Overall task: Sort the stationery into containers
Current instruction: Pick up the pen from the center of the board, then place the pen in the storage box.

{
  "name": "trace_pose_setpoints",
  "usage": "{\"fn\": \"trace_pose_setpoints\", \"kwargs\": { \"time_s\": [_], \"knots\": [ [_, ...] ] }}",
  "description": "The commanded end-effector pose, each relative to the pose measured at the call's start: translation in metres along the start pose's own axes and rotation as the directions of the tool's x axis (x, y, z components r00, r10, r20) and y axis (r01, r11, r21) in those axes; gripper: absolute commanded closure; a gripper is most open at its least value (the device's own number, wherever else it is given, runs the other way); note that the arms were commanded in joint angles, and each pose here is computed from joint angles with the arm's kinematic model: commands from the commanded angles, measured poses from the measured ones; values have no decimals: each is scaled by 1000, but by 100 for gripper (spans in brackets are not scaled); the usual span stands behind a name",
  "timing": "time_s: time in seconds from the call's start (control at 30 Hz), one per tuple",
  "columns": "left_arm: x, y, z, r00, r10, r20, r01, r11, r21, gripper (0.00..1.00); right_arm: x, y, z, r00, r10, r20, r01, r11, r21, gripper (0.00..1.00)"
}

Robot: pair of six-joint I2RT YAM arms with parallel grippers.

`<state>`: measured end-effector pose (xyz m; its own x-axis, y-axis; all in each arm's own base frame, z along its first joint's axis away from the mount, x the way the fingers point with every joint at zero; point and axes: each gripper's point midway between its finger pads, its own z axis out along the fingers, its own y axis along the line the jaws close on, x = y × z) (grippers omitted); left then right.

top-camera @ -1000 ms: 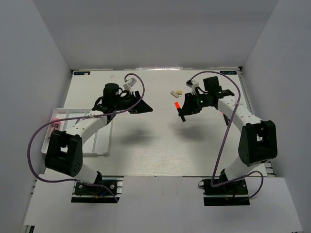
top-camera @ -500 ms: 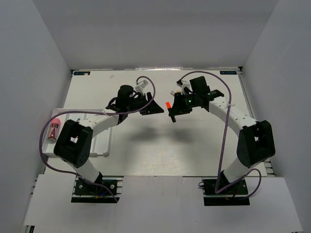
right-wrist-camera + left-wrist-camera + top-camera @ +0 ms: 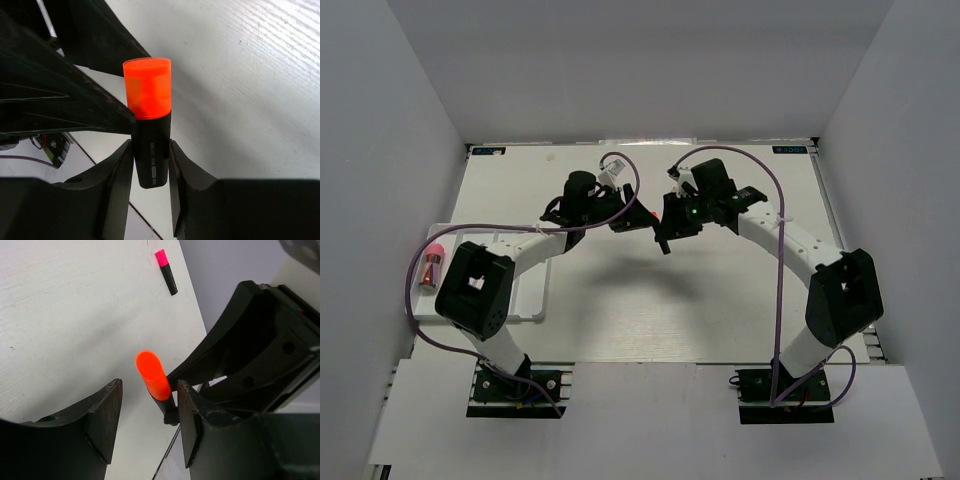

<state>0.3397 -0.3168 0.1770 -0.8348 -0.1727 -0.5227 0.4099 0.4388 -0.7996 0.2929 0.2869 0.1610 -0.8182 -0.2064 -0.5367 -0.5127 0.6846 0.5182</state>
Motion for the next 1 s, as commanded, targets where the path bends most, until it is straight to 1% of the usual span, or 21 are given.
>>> {"fn": "trace_pose_setpoints", "kwargs": {
  "time_s": [0.0,0.17,0.2,0.27,0.3,0.4,0.43,0.47,0.5,0.53,0.57,0.6,0.7,0.73,0.77,0.8,0.83,0.87,0.9,0.93,0.97],
  "knots": [
    [-8,-8,2,1000,4,19,-4,1000,25,43,-26,11,-6,997,-28,70,28,1000,2,100],
    [1,-6,3,1000,-8,7,8,1000,23,49,-31,19,-1,997,-33,66,34,999,-18,100],
    [2,-6,3,1000,-7,6,7,1000,26,55,-33,22,-1,997,-38,68,39,999,-24,100],
    [1,-7,3,1000,-6,6,6,1000,26,63,-33,25,2,997,-40,60,43,998,-41,100],
    [2,-6,3,1000,-8,4,8,1000,22,70,-33,28,2,997,-48,60,51,998,-49,100],
    [-1,-3,-3,999,-34,17,34,999,4,80,-33,30,3,995,-82,55,86,994,-74,100],
    [1,4,-7,998,-65,20,65,998,-3,86,-32,30,2,995,-88,50,92,993,-79,100],
    [0,1,-9,998,-64,27,64,998,-5,89,-31,29,1,994,-94,49,98,992,-79,97],
    [-4,6,-13,997,-66,40,67,998,-23,93,-29,27,1,991,-124,46,127,989,-72,71],
    [-13,12,-19,997,-38,71,42,998,-53,100,-29,25,-2,988,-148,46,151,986,-68,63],
    [-15,14,-26,996,-38,78,45,995,-86,100,-25,23,-3,986,-165,30,167,984,-65,55],
    [-19,17,-33,996,-11,92,21,994,-107,100,-25,16,-7,982,-186,31,187,981,-50,35],
    [-43,37,-64,987,20,158,15,976,-217,100,-19,2,-19,978,-205,34,205,978,-21,17],
    [-37,51,-75,992,56,115,-22,960,-280,100,-18,-5,-25,974,-221,38,221,975,2,15],
    [-63,53,-93,980,129,150,-71,937,-341,100,-15,-8,-27,972,-232,33,232,973,5,14],
    [-72,61,-106,964,242,112,-178,896,-406,100,-13,-15,-33,972,-233,24,232,972,20,14],
    [-64,73,-120,972,229,43,-183,863,-471,100,-13,-25,-37,965,-262,20,261,964,57,14],
    [-91,72,-141,959,280,46,-212,815,-539,100,-11,-30,-39,962,-272,7,271,960,68,14],
    [-93,88,-151,950,309,-32,-270,770,-578,100,-3,-33,-43,962,-271,-22,272,959,74,14],
    [-83,98,-167,962,258,-90,-257,747,-614,100,-4,-45,-48,959,-283,-29,284,953,103,15],
    [-91,101,-181,960,264,-92,-261,728,-634,100,-2,-50,-51,958,-283,-37,285,951,120,16]
  ]
}}
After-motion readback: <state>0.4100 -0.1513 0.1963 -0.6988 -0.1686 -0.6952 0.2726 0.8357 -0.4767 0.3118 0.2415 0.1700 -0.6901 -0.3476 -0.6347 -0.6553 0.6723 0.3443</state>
